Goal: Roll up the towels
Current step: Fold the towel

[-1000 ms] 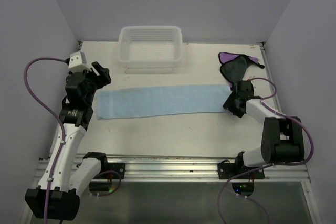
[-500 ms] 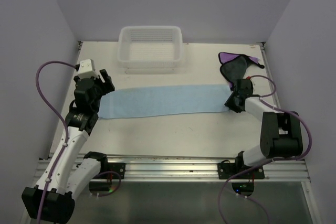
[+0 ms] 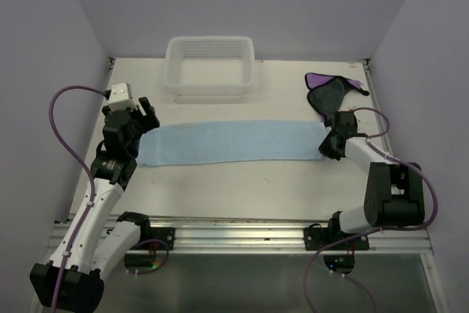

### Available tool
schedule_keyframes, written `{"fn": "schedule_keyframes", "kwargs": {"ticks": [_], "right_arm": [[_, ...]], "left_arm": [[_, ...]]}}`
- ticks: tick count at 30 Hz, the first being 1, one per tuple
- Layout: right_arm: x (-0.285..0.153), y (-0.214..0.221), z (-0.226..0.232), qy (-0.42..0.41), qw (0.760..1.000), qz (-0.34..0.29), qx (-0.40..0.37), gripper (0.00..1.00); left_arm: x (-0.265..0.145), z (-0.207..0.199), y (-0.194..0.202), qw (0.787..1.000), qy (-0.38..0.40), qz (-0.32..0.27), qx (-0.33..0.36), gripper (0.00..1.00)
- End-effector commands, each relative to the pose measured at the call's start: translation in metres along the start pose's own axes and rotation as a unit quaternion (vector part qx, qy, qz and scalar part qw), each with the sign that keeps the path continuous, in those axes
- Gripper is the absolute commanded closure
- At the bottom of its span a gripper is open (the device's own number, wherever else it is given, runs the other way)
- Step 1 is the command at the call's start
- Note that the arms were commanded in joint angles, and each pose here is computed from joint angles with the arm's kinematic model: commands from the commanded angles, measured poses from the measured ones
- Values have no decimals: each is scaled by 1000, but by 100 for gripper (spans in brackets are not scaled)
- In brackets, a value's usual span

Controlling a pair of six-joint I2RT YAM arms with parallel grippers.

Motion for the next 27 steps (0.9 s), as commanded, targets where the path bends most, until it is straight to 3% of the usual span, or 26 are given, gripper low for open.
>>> {"fn": "schedule_keyframes", "kwargs": {"ticks": [1, 7, 11, 18, 23, 27], "right_arm": [[-23, -12, -11, 21, 999, -28, -4, 100], [-49, -21, -34, 53, 997, -58, -5, 100], [-55, -20, -71, 107, 992, -56, 22, 100], [-68, -23, -88, 134, 985, -87, 67, 100], [-96, -47, -63, 45, 987, -139, 66, 100], [-109, -58, -42, -18, 989, -137, 53, 100]], "left_arm": [[-2, 0, -7, 1000, 3, -21, 3, 24], [-2, -3, -7, 1000, 13, -21, 2, 24], [0, -2, -7, 1000, 8, -19, 3, 24], [1, -8, -4, 1000, 29, -11, 0, 21], [-1, -9, -5, 999, 35, -14, -4, 15], [-2, -12, -4, 999, 42, -15, -4, 13]]}}
Point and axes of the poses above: each gripper's point midway between its finger pads, its own x axis out along the fingers, its own z axis along the line the jaws close on, y = z × x, the point moved 5 cm from there along -x, back along the fingers, and after that the axes turned 3 degrees about x, right-handed, at the moved point
